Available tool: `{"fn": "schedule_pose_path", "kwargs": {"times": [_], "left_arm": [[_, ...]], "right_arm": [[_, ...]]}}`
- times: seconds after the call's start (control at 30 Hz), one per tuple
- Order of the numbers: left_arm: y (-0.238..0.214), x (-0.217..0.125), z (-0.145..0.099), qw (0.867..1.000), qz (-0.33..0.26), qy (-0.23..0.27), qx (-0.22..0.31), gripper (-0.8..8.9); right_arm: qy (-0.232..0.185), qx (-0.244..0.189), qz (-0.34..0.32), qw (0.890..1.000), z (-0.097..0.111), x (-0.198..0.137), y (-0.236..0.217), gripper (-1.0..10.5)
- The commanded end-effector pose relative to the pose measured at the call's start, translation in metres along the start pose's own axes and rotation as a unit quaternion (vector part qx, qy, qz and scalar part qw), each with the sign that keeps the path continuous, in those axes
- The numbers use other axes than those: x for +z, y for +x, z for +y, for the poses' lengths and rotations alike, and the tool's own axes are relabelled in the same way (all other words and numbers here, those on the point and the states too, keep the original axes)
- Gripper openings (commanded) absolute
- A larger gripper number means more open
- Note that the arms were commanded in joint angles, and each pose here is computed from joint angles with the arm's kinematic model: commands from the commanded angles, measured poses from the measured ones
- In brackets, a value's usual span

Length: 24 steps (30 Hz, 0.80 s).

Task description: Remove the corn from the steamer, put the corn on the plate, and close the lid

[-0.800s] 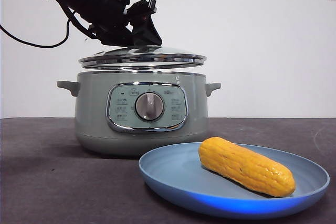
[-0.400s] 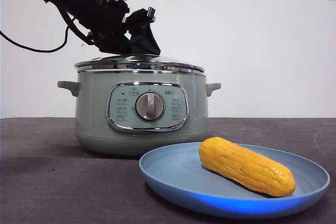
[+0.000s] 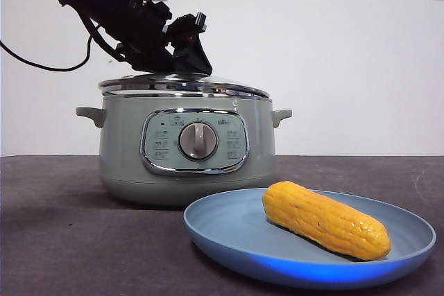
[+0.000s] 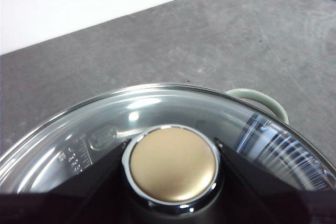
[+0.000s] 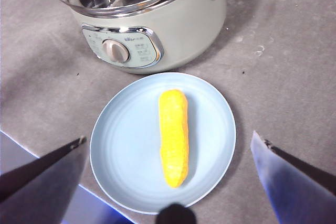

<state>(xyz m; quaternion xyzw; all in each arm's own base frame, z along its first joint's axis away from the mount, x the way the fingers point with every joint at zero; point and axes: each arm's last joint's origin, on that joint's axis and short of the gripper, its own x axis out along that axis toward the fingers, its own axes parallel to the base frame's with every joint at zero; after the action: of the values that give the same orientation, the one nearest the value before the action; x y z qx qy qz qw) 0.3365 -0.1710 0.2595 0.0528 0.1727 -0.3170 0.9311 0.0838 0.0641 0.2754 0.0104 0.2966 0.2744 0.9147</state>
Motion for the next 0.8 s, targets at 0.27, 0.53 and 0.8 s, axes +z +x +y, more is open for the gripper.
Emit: {"fn": "schedule_pose_path", "kwargs": {"times": [0.27, 0.53, 0.8], "left_arm": [[0.0093, -0.0014, -0.0075, 1.0, -0.009, 0.015, -0.01, -0.09], [0.0094, -0.0078, -0.0092, 1.0, 0.024, 0.007, -0.014, 0.06], [0.0086, -0.0082, -0.0089, 0.999, 0.028, 0.006, -0.014, 5.07]], "right_arm": [[0.004, 0.001, 0.004, 1.0, -0.0001, -0.002, 0.0011, 6.0], [0.004, 0.0, 0.005, 1.0, -0.0001, -0.0022, 0.0011, 6.0], [0.004, 0.0, 0.005, 1.0, -0.0002, -0.0022, 0.0011, 6.0]]}}
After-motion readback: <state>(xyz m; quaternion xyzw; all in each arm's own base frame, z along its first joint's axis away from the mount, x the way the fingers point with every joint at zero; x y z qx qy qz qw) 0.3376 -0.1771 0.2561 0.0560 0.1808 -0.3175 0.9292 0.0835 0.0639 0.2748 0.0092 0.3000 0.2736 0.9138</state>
